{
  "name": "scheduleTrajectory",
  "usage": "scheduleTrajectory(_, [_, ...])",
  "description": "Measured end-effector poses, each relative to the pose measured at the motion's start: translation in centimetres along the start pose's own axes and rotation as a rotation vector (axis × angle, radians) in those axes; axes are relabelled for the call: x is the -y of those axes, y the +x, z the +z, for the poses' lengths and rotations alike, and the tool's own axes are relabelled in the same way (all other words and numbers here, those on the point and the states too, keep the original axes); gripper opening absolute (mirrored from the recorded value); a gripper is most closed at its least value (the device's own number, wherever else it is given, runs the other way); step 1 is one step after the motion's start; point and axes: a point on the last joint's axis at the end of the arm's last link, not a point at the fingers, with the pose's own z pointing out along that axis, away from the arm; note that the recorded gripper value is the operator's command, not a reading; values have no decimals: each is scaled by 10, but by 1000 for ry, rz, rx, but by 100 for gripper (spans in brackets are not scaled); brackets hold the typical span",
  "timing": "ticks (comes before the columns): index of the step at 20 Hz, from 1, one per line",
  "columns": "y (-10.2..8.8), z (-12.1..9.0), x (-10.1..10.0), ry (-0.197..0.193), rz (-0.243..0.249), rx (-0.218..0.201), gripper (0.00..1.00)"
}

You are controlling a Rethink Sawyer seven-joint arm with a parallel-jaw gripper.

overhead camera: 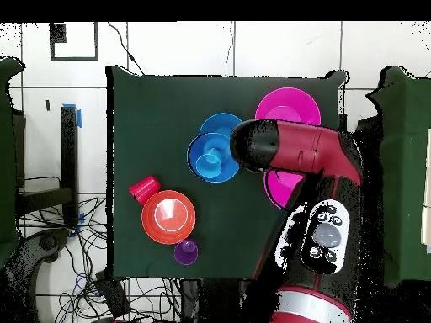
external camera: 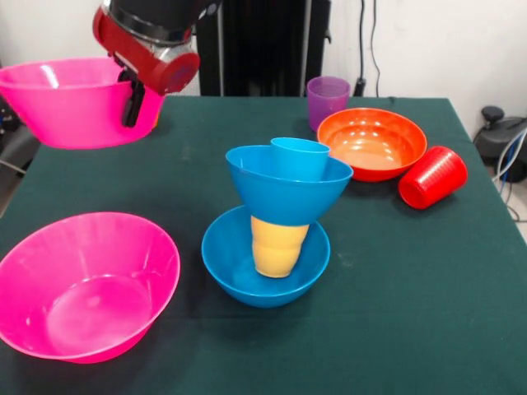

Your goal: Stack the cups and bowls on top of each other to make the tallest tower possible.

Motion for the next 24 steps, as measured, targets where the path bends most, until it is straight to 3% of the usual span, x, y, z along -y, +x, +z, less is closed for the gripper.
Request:
scheduleTrajectory(9, [-14, -64, -27, -16, -16, -2, 0])
scheduleTrajectory(10, [-13, -83, -34, -11, -24, -9, 0])
scheduleTrajectory(12, [-12, -92, -38, -8, -28, -12, 0])
scheduleTrajectory(18, [-3, -145, -59, 0, -57, -24, 0])
scheduleTrajectory(24, [10, -184, -79, -13, -88, -4, 0])
